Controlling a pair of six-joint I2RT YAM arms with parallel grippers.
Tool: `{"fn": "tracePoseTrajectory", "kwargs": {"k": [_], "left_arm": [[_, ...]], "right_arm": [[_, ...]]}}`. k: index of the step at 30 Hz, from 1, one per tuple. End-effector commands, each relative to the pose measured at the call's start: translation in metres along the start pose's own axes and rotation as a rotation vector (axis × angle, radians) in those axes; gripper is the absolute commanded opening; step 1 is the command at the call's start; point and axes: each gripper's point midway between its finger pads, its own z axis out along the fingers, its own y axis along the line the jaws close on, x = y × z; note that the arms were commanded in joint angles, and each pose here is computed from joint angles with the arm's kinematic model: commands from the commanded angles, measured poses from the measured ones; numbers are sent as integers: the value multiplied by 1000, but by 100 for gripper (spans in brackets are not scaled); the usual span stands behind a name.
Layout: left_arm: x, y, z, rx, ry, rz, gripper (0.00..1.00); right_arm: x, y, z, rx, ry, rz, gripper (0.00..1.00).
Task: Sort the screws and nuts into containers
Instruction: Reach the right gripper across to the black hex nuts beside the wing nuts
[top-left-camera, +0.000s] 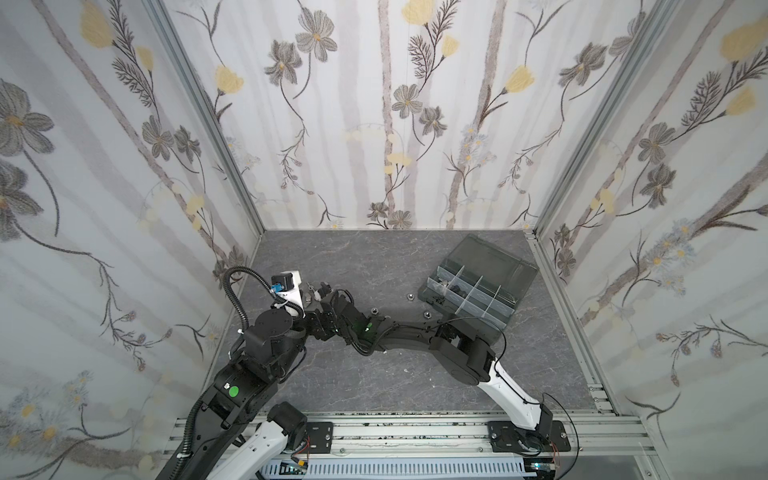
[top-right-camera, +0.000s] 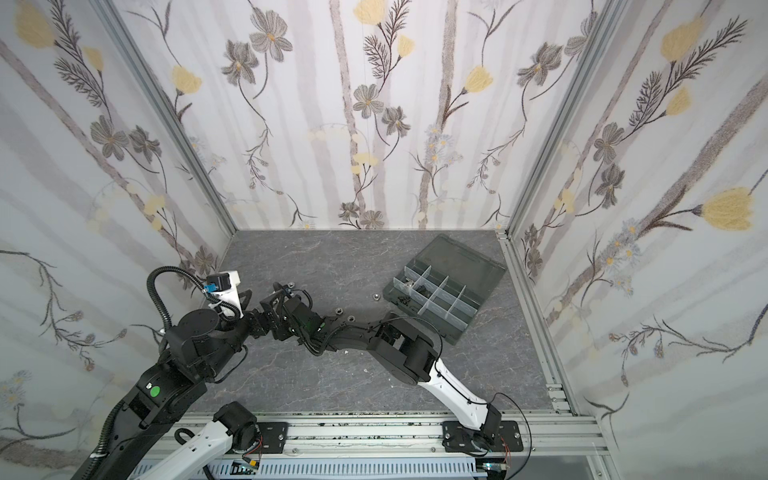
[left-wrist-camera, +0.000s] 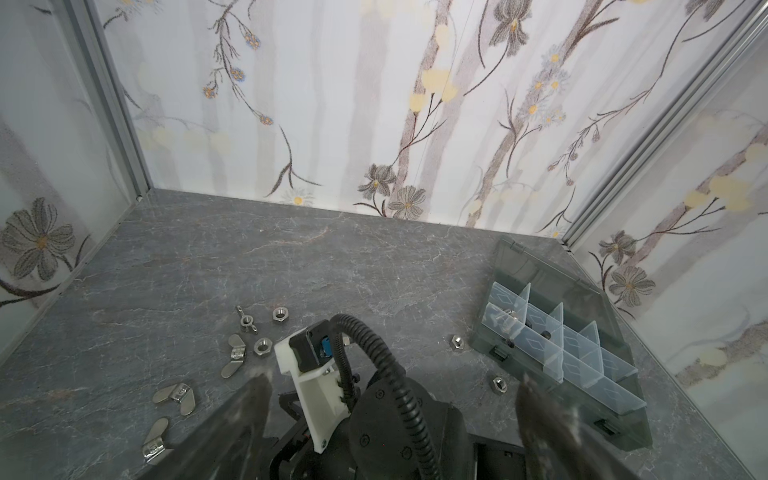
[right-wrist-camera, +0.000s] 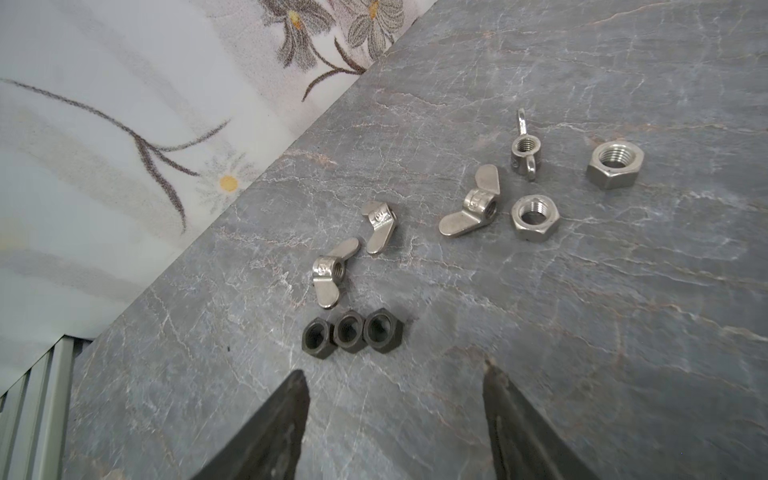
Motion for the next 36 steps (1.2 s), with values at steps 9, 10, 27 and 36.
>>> {"fn": "tracePoseTrajectory", "kwargs": {"k": [9, 10, 27, 36], "left_arm": [[5, 3, -2, 19, -55, -5, 92], [6, 4, -2, 17, -57, -5, 92], [6, 9, -12, 18, -81, -20, 93], [4, 12, -17, 5, -84, -19, 93]], "right_arm": [[4, -9, 30, 89, -42, -25, 61], [4, -10, 31, 93, -44, -28, 61], [32, -22, 54, 138, 28, -102, 58], [33, -37, 51, 233, 25, -168, 49]]}}
